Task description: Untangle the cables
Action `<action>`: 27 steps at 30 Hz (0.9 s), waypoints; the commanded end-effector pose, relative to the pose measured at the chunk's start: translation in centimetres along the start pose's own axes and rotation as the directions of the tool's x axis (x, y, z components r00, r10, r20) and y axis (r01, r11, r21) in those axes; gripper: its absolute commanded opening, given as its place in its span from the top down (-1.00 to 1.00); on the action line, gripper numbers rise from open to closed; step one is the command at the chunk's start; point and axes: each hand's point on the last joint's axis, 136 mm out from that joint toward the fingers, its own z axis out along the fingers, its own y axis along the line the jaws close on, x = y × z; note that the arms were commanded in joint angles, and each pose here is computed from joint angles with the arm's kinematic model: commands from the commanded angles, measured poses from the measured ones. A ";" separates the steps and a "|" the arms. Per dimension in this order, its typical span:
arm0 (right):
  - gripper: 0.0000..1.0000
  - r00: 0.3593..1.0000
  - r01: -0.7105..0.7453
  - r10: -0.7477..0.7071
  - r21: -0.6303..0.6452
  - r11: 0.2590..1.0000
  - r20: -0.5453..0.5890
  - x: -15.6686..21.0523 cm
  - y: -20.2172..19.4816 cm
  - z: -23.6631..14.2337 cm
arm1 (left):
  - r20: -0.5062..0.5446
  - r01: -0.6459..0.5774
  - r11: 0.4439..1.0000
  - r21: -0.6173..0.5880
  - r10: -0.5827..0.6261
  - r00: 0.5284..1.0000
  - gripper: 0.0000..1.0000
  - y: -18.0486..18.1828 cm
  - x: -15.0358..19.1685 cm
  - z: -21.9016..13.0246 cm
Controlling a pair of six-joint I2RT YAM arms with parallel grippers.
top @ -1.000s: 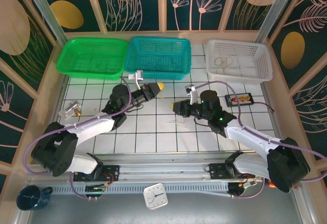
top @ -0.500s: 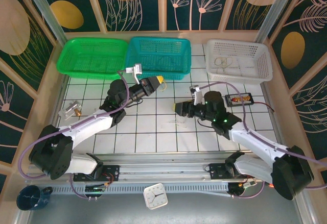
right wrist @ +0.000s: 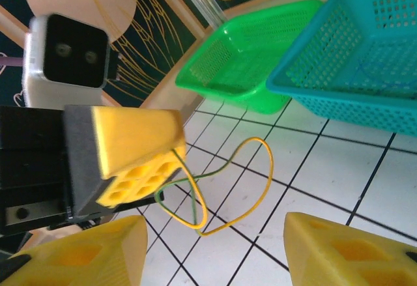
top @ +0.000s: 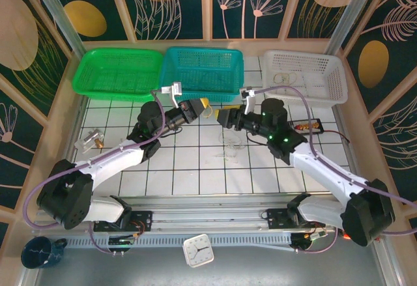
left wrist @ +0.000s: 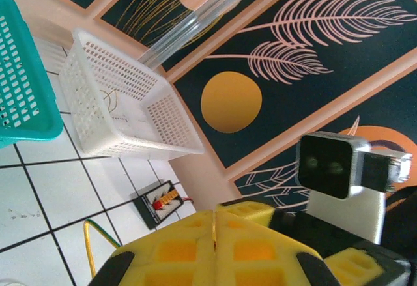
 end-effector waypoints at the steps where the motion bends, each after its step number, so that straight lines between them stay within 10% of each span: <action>1: -0.13 0.998 0.018 -0.013 -0.085 0.996 0.055 -2.2 2.2 0.6 | 0.024 -0.025 0.998 0.053 0.024 0.999 1.00 -1.7 -1.1 0.3; 12: 0.07 1.000 -0.005 0.006 -0.122 0.993 0.004 -0.6 2.4 3.1 | 0.024 -0.021 0.998 0.055 0.020 1.000 1.00 -1.6 -1.1 0.4; 18: 0.92 1.000 -0.010 0.012 -0.122 0.992 0.012 -1.0 1.8 3.7 | 0.026 -0.015 0.998 0.056 0.014 1.000 1.00 -1.5 -1.1 0.5; 21: 1.00 0.998 -0.030 0.036 -0.094 0.995 0.058 -2.5 0.3 3.1 | 0.026 -0.018 0.998 0.053 0.017 1.000 1.00 -1.4 -1.1 0.7; 27: 1.00 0.976 -0.083 0.046 0.168 0.982 0.215 -7.6 -7.7 -0.1 | 0.040 -0.036 0.999 0.033 0.034 0.999 -0.79 -1.0 -1.5 1.0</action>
